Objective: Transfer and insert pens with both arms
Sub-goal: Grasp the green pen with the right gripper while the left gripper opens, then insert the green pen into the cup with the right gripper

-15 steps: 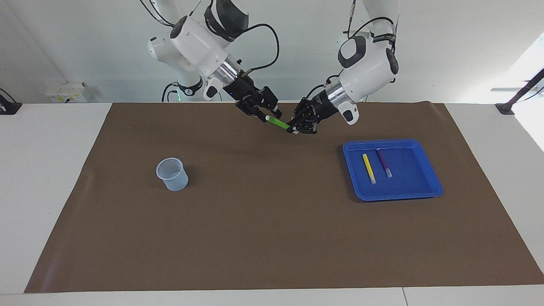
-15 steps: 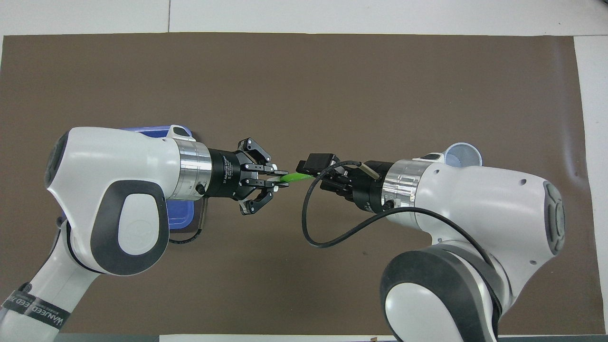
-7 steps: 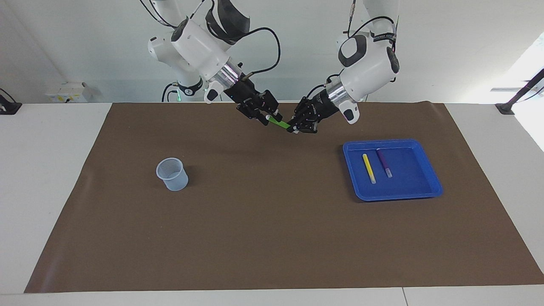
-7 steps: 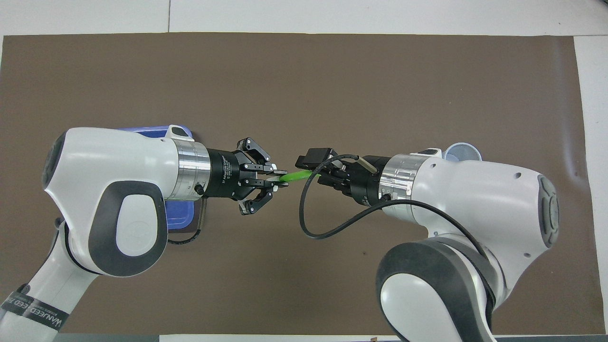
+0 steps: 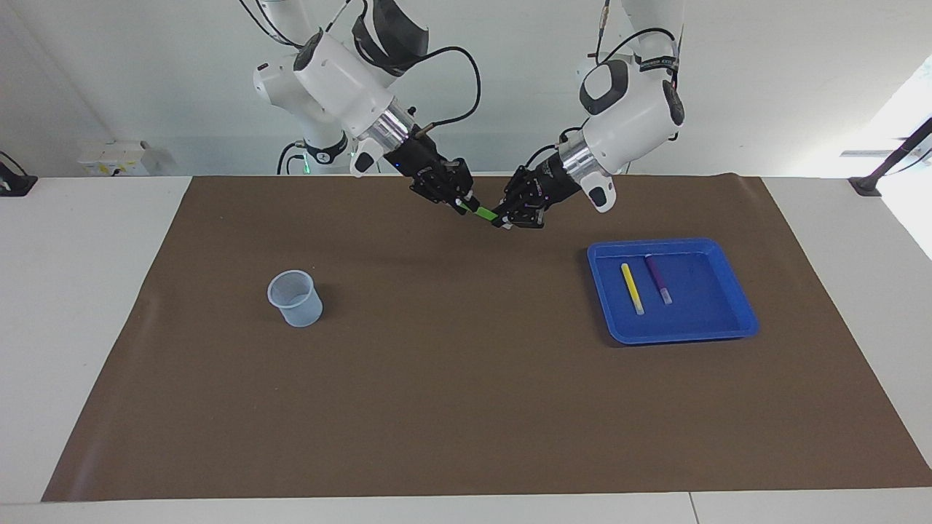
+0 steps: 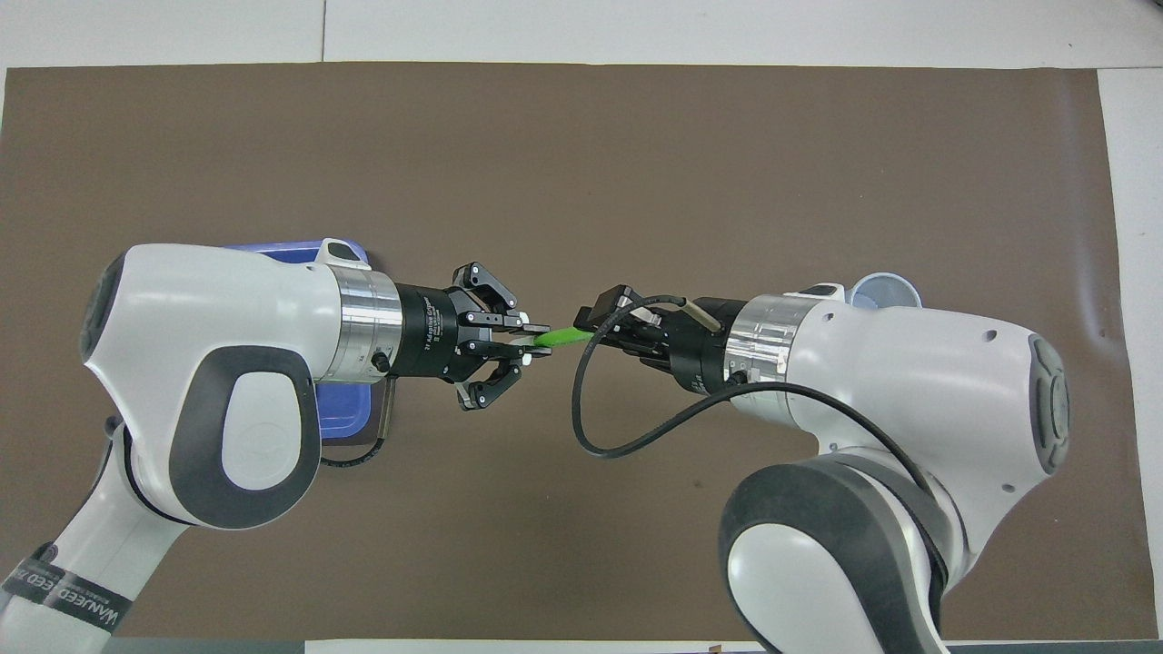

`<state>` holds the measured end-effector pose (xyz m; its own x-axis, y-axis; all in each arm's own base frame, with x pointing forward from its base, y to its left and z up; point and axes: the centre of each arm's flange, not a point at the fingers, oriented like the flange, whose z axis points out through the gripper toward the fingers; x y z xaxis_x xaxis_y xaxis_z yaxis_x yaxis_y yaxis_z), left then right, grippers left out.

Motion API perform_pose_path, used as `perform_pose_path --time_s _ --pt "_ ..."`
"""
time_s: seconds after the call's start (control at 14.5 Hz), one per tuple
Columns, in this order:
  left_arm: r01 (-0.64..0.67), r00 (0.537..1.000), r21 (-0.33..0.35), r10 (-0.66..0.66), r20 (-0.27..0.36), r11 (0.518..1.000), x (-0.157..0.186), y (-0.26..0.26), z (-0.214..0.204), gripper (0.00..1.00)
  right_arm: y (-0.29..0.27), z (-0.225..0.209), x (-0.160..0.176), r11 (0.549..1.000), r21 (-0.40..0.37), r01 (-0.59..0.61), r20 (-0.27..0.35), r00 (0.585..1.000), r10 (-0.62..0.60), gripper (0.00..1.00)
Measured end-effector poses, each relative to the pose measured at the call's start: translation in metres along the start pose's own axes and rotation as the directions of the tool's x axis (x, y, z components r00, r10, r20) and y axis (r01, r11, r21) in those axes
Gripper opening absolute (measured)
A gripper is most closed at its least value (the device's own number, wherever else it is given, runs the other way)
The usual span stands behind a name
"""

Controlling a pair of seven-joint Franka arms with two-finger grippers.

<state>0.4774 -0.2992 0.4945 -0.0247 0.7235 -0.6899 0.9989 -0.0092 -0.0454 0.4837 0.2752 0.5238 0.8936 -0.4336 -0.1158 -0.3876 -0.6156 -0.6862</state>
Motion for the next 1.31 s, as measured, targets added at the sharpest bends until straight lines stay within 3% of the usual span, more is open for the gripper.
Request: perform_pose_path --time_s 0.48,0.55,0.83,0.96,1.03,1.31 --pt "0.0 1.0 0.0 0.0 0.0 1.0 0.0 0.0 0.0 0.17 0.0 0.0 0.0 1.0 -0.001 0.005 0.002 1.0 -0.005 0.18" --pt "0.0 1.0 0.0 0.0 0.0 1.0 0.0 -0.001 0.0 0.22 0.0 0.0 0.0 1.0 -0.003 0.018 0.006 1.0 -0.018 0.18" --pt "0.0 1.0 -0.007 0.0 0.0 1.0 0.0 0.0 0.0 0.68 0.007 0.0 0.002 0.999 -0.028 0.044 0.048 0.998 -0.043 0.18" --pt "0.002 1.0 -0.012 -0.002 0.001 1.0 0.001 0.001 -0.002 0.9 0.011 -0.003 0.007 0.99 -0.075 0.116 0.061 0.992 -0.112 0.18" --pt "0.004 1.0 -0.014 -0.004 0.001 1.0 0.002 0.002 -0.003 1.0 0.013 -0.01 0.013 0.971 -0.131 0.198 0.075 0.979 -0.19 0.18" --pt "-0.073 0.997 -0.038 0.073 -0.019 0.997 0.016 0.013 -0.016 1.0 0.029 -0.06 0.059 0.786 -0.349 0.51 0.179 0.859 -0.479 0.18"
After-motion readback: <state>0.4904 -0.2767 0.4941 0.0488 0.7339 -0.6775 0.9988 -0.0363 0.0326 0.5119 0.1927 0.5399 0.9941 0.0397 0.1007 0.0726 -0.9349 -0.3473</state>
